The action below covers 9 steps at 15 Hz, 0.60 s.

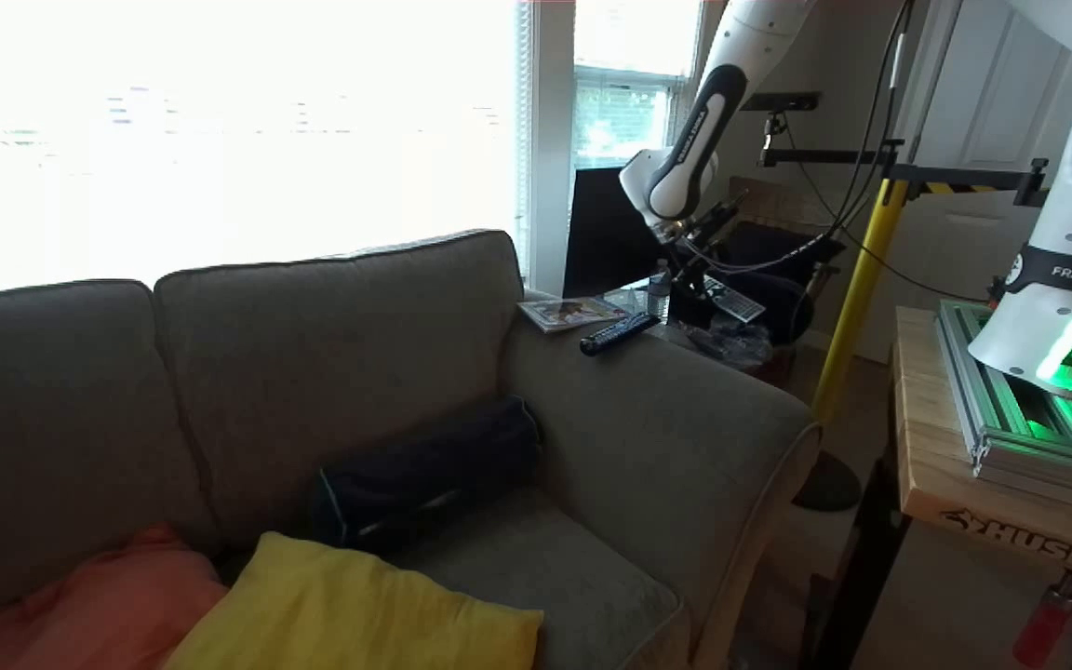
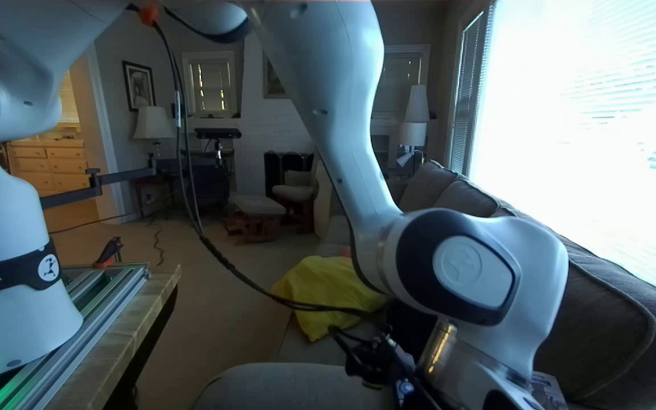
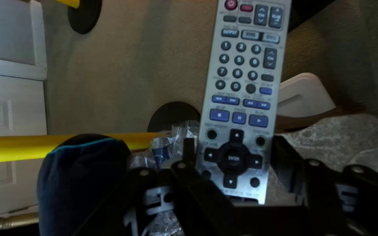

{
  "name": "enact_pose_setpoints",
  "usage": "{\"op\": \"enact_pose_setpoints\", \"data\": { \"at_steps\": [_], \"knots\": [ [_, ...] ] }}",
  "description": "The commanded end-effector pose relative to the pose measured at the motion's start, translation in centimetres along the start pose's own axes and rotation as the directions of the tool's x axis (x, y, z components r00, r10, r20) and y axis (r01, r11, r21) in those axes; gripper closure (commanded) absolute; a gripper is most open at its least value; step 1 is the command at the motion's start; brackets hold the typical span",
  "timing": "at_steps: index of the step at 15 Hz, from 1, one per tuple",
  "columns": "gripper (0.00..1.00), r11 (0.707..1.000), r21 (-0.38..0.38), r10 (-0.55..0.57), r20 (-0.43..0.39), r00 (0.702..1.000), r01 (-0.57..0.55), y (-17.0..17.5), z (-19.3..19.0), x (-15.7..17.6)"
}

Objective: Put the remote on the small side table

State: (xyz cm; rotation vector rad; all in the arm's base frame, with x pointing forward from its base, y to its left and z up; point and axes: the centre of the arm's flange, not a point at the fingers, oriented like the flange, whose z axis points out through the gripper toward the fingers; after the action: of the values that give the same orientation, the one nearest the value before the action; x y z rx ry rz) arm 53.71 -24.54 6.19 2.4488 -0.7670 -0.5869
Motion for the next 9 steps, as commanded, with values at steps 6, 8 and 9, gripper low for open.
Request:
{"op": "enact_pose_setpoints", "data": {
  "at_steps": [6, 8, 9],
  "knots": [
    [0.65, 0.97, 0.135, -0.202, -0.029, 0.979, 0.204, -2.2, 3.5, 11.0],
    [0.65, 0.94, 0.229, -0.255, -0.012, 0.967, 0.251, -2.4, 5.3, 11.7],
    [0.65, 0.924, 0.272, -0.279, -0.003, 0.96, 0.269, -2.5, 6.1, 12.1]
  ]
}}
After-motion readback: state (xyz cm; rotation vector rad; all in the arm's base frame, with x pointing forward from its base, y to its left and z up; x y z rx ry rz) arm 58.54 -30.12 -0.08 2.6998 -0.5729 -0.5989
